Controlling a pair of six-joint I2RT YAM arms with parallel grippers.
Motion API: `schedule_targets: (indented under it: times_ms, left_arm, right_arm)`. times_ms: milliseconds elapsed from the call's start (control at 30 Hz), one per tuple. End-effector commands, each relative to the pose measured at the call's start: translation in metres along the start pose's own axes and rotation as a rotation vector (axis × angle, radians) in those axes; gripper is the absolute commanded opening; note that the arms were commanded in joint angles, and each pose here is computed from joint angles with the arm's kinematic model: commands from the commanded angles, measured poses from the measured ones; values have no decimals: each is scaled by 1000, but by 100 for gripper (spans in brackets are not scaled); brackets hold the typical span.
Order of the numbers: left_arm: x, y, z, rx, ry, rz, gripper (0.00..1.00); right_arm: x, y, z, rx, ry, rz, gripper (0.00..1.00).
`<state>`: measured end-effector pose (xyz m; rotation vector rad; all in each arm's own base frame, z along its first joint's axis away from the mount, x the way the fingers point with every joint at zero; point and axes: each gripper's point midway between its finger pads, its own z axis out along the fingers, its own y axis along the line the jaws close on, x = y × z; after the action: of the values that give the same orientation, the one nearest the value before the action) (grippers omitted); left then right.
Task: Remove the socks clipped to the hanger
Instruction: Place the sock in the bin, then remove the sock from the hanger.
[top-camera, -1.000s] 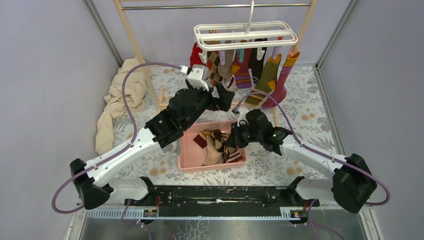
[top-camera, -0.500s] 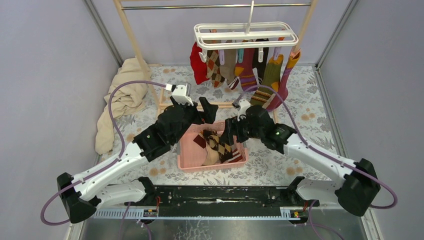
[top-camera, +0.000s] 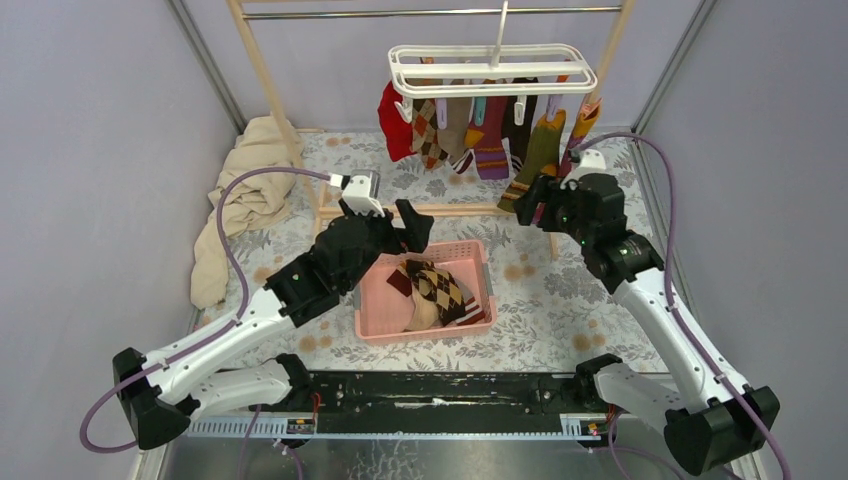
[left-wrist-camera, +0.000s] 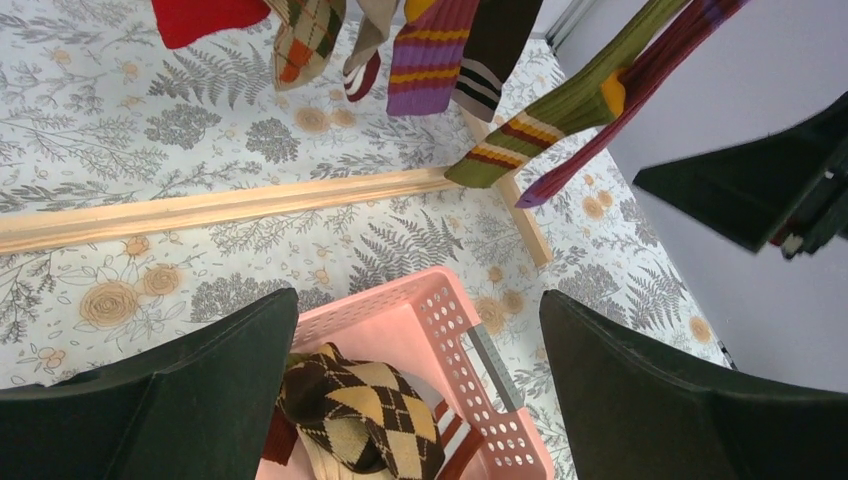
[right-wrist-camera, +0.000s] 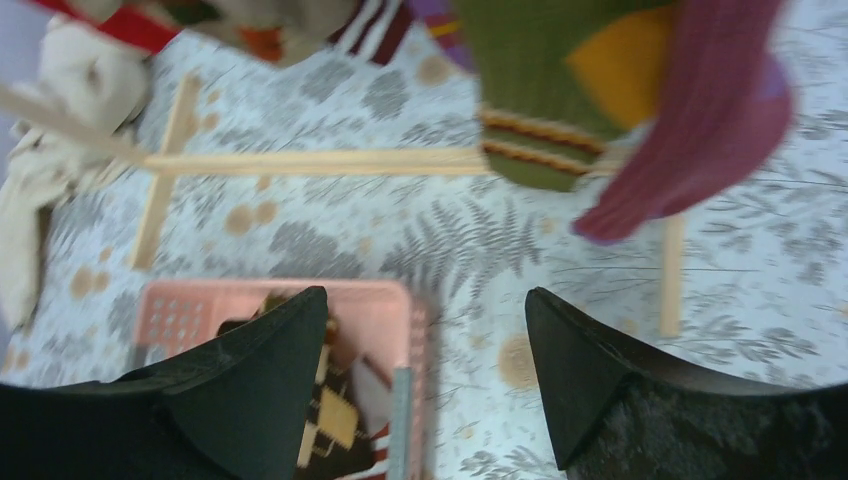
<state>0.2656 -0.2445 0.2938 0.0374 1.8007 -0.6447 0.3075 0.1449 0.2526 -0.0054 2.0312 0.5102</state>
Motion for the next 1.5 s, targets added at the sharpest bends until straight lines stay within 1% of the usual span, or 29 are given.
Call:
schedule_targets:
  times_ms: [0,100,200,333,400,467,767,967,1067,1300,1400,1467]
  left_arm:
    - [0,-5,2,21,-10,-28,99]
    - [7,-11,8,46,6,-33,99]
    - [17,-18,16,69,32,-32,99]
    - [28,-24,27,88,58,-30,99]
    - [36,-25,30,89,79,-24,99]
    - [35,-30,34,106,72,-31,99]
    - [43,-35,43,118,86,-24,99]
    - [48,-35,47,120,96,-15,99]
    - [48,-35,48,120,93,-14,99]
    - [52,-36,52,118,101,-8,99]
    - [53,-37,53,122,104,-8,99]
    - [53,-38,54,123,105,-6,99]
  right_arm:
    - [-33,-41,-8,143,-109,35,80]
    - [-43,-64,-10,212,-151,55,84]
    - [-39,-85,-5,251,-157,104,86]
    - [-24,-108,5,263,-160,181,88]
    - [-19,-111,11,222,-167,214,88]
    - [-9,-117,18,204,-163,243,88]
    - [5,-121,42,145,-185,271,88]
    - [10,-134,54,181,-206,284,88]
    - [9,-139,58,189,-227,288,89]
    - [3,-137,70,146,-282,304,89]
    - [1,-134,73,109,-306,306,87]
    - [1,-132,76,93,-312,310,84]
